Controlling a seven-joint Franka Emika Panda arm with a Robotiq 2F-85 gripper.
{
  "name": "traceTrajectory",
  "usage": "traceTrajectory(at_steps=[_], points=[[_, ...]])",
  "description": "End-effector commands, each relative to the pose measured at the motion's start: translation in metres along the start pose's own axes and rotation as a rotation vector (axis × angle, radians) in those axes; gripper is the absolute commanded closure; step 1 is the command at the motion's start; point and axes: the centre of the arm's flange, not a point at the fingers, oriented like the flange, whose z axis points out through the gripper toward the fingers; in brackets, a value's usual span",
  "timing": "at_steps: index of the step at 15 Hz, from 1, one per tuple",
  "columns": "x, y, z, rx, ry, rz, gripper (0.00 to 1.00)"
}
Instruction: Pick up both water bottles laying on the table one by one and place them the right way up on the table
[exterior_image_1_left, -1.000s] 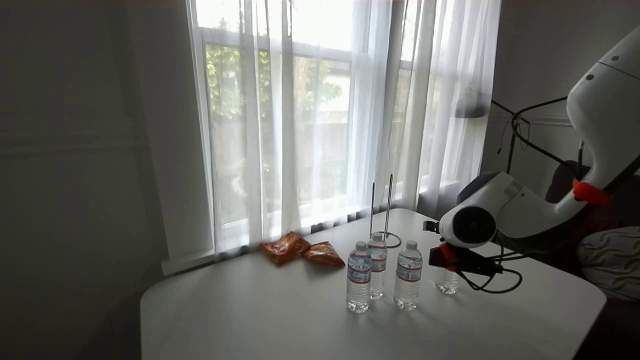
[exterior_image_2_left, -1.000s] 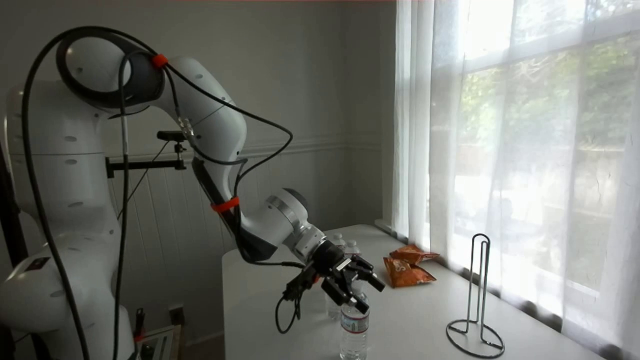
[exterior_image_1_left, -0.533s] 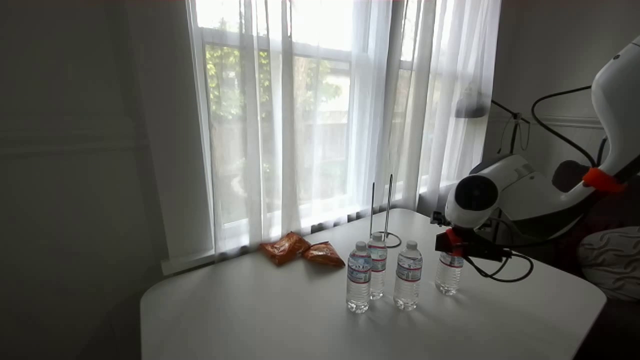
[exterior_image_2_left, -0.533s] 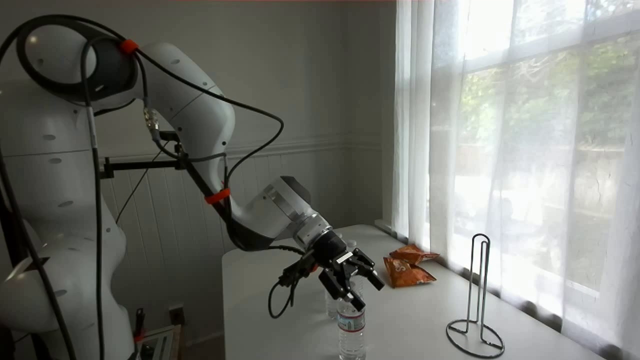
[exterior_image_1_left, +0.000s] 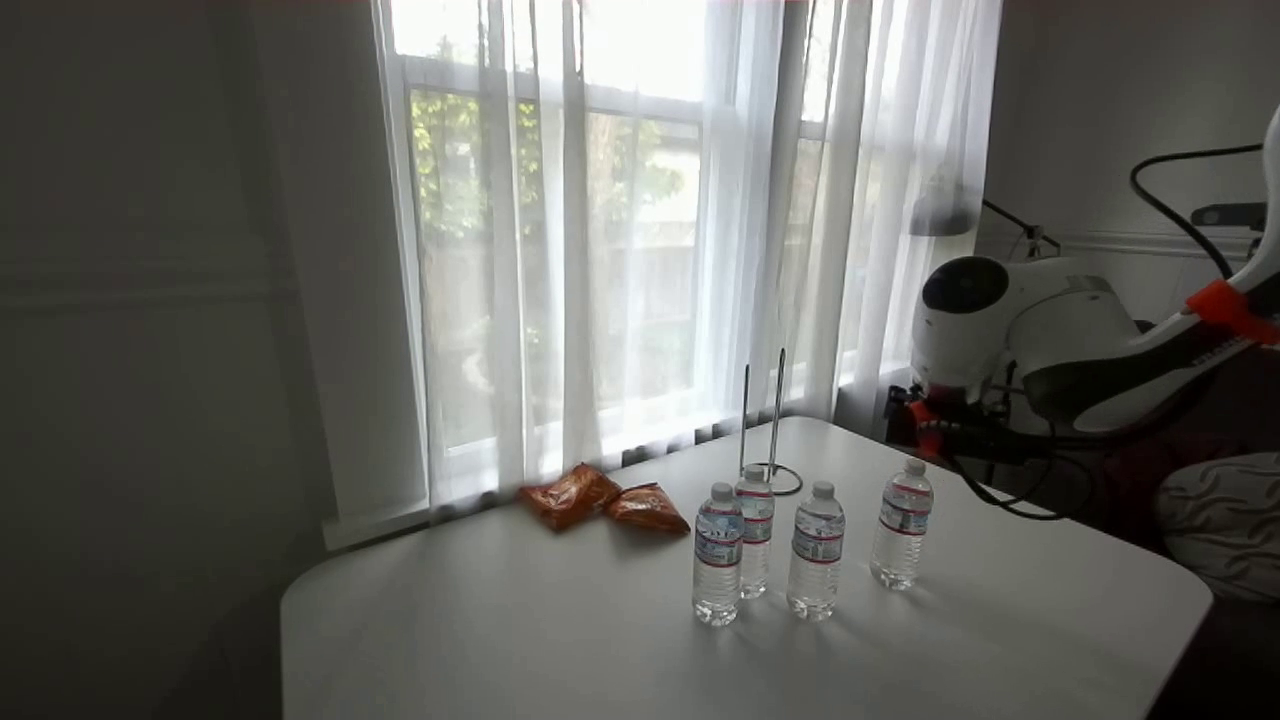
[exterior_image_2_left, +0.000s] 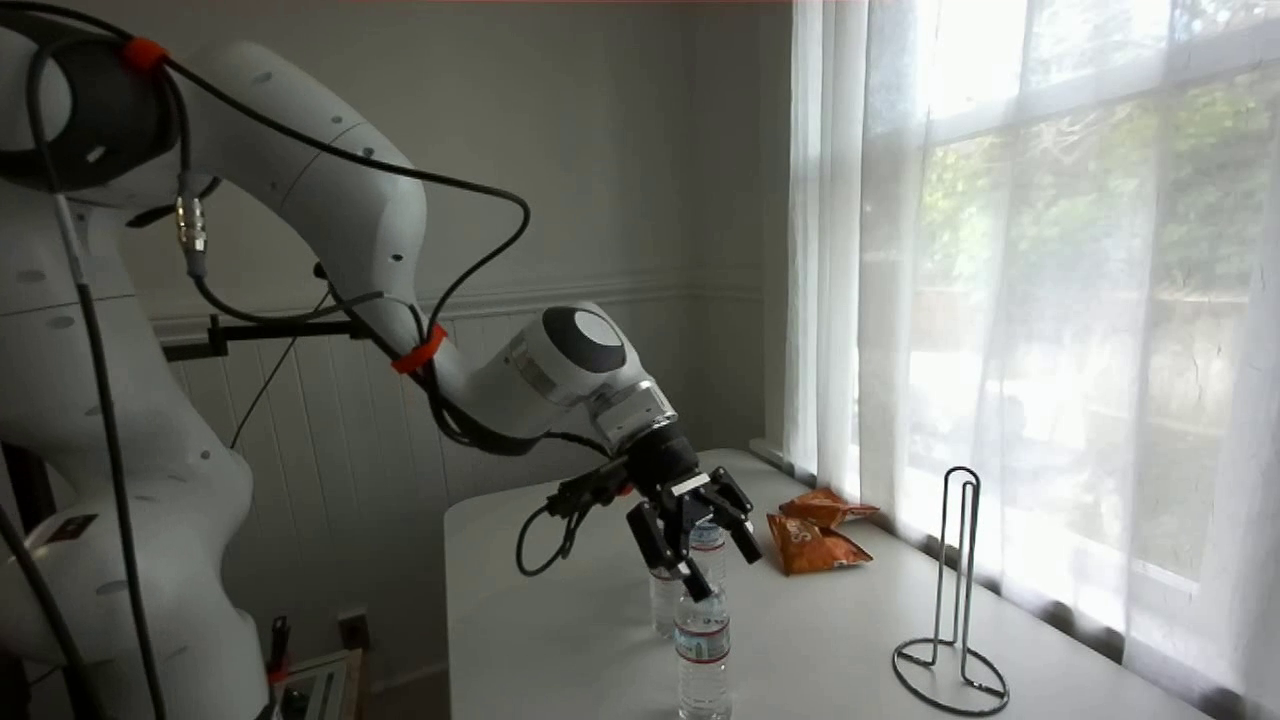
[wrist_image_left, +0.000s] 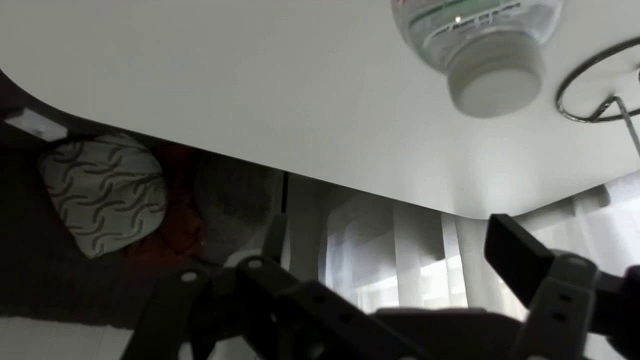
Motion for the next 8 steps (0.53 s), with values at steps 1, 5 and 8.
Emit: traceTrajectory(at_steps=[1,5,8], points=[[0.034,0.020,-0.026,-0.054,-0.153,0.107,0.00],[0.049,0.028,-0.037,-0.112,-0.330,0.239,0.00],[0.058,0.034,-0.044,-0.126,-0.422,0.296,0.00]])
